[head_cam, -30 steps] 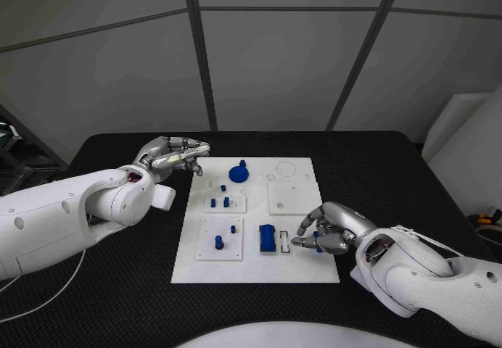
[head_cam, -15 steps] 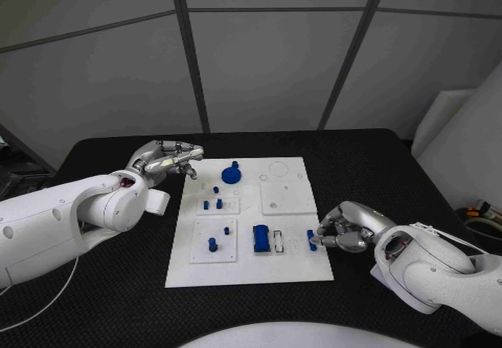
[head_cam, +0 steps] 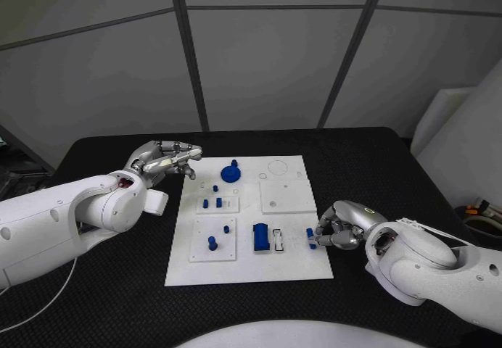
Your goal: Assemble the parts on the task board
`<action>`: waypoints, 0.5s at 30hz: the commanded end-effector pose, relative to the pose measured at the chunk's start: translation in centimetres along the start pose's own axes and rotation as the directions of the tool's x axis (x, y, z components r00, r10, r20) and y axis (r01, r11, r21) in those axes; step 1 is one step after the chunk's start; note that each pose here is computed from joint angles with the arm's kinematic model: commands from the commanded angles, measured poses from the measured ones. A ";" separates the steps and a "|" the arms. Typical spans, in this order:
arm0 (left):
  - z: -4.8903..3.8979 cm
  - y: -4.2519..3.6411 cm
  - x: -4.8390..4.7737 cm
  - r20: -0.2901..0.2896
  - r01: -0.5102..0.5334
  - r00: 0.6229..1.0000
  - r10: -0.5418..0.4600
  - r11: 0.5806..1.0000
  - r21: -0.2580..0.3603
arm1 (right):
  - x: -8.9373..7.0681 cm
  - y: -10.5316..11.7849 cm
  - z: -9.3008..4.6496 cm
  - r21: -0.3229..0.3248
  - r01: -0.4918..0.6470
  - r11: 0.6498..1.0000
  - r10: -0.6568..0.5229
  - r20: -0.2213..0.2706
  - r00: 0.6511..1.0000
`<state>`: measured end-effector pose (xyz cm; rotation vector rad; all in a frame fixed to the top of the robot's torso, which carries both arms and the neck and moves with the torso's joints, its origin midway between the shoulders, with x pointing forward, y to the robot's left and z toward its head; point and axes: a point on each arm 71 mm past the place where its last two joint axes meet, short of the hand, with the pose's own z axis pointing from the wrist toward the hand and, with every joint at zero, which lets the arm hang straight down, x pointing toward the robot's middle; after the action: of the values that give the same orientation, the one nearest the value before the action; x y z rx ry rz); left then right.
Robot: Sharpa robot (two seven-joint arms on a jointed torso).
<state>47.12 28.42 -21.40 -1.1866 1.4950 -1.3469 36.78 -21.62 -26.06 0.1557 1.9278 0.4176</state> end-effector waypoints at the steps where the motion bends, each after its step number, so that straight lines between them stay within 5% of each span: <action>1: 0.01 -0.11 0.15 -0.013 0.005 1.000 -0.005 1.000 0.006 | 0.1 0.1 0.2 0.010 0.033 0.999 -0.033 -0.001 0.999; 15: -0.02 -0.09 0.15 -0.014 0.006 1.000 -0.006 1.000 0.005 | 1.3 0.7 1.2 0.013 0.101 0.995 -0.100 -0.083 0.992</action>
<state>47.08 28.41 -21.43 -1.1868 1.4966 -1.3483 37.65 -20.23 -26.62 0.1089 1.9481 0.3966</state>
